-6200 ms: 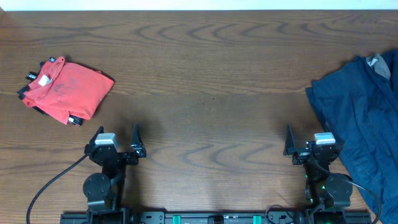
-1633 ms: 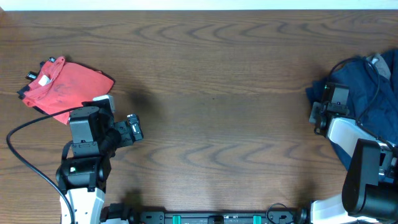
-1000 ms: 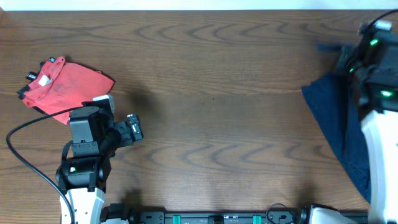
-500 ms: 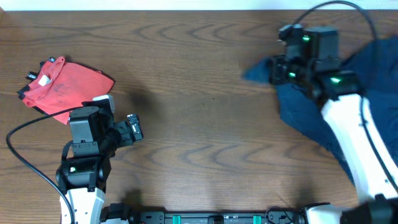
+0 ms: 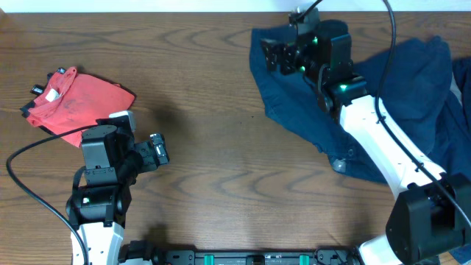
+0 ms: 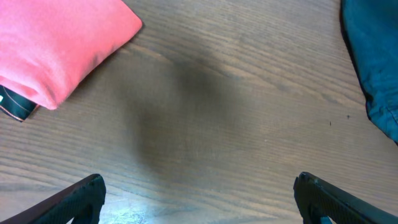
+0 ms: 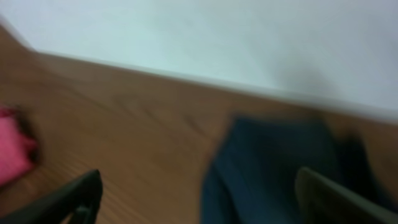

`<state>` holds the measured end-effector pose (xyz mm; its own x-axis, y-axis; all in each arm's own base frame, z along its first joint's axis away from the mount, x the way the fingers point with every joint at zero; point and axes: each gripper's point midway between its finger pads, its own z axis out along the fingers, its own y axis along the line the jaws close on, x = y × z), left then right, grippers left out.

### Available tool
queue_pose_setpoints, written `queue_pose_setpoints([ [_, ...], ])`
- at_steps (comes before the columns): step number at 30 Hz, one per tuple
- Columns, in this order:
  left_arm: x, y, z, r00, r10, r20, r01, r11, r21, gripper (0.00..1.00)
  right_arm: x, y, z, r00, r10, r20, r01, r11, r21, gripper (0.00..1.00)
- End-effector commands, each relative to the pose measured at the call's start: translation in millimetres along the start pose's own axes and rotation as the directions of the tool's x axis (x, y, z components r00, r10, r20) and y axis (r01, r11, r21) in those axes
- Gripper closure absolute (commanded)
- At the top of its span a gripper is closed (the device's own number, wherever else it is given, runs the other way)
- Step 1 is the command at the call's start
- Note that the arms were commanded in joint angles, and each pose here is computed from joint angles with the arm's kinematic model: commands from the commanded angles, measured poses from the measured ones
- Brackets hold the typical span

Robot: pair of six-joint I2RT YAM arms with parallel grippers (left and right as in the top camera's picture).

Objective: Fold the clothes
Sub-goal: 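Drag the navy pants with the right gripper leftward onto the table center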

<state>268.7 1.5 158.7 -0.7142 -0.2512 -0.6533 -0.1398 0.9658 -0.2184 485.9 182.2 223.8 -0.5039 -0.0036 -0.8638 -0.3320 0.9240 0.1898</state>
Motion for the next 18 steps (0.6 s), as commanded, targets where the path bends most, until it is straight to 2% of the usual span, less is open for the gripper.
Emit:
queue_pose_setpoints([
  [1, -8.0, -2.1, -3.4, 1.000, 0.014, 0.021, -0.014, 1.000, 0.003, 0.02, 15.3, -66.3, -13.1, 0.997, 0.044, -0.057, -0.024, 0.949, 0.316, 0.01],
  [4, -8.9, -2.3, -3.4, 0.999, -0.030, 0.025, 0.030, 1.000, 0.005, 0.02, 60.9, -86.5, -31.3, 0.965, 0.092, -0.245, 0.010, 0.922, 0.386, 0.01],
  [6, -10.4, -2.6, -3.4, 0.998, -0.055, 0.031, 0.055, 0.998, 0.007, 0.02, 96.2, -77.0, -40.4, 0.911, 0.111, -0.397, 0.022, 0.948, 0.316, 0.01],
  [9, -10.2, -2.3, -1.6, 0.997, -0.067, 0.026, 0.067, 0.998, 0.006, 0.02, 148.7, -52.1, -58.2, 0.791, 0.082, -0.607, 0.033, 0.984, 0.176, 0.02],
  [13, -7.4, -1.2, 2.9, 0.998, -0.069, 0.006, 0.069, 0.998, 0.001, 0.02, 190.1, -48.4, -67.7, 0.718, 0.060, -0.693, 0.075, 0.984, 0.162, 0.01],
  [18, -3.8, 0.2, 8.5, 0.997, -0.078, -0.020, 0.078, 0.997, -0.006, 0.02, 217.5, -63.0, -57.9, 0.739, 0.044, -0.672, 0.130, 0.970, 0.207, 0.01],
])
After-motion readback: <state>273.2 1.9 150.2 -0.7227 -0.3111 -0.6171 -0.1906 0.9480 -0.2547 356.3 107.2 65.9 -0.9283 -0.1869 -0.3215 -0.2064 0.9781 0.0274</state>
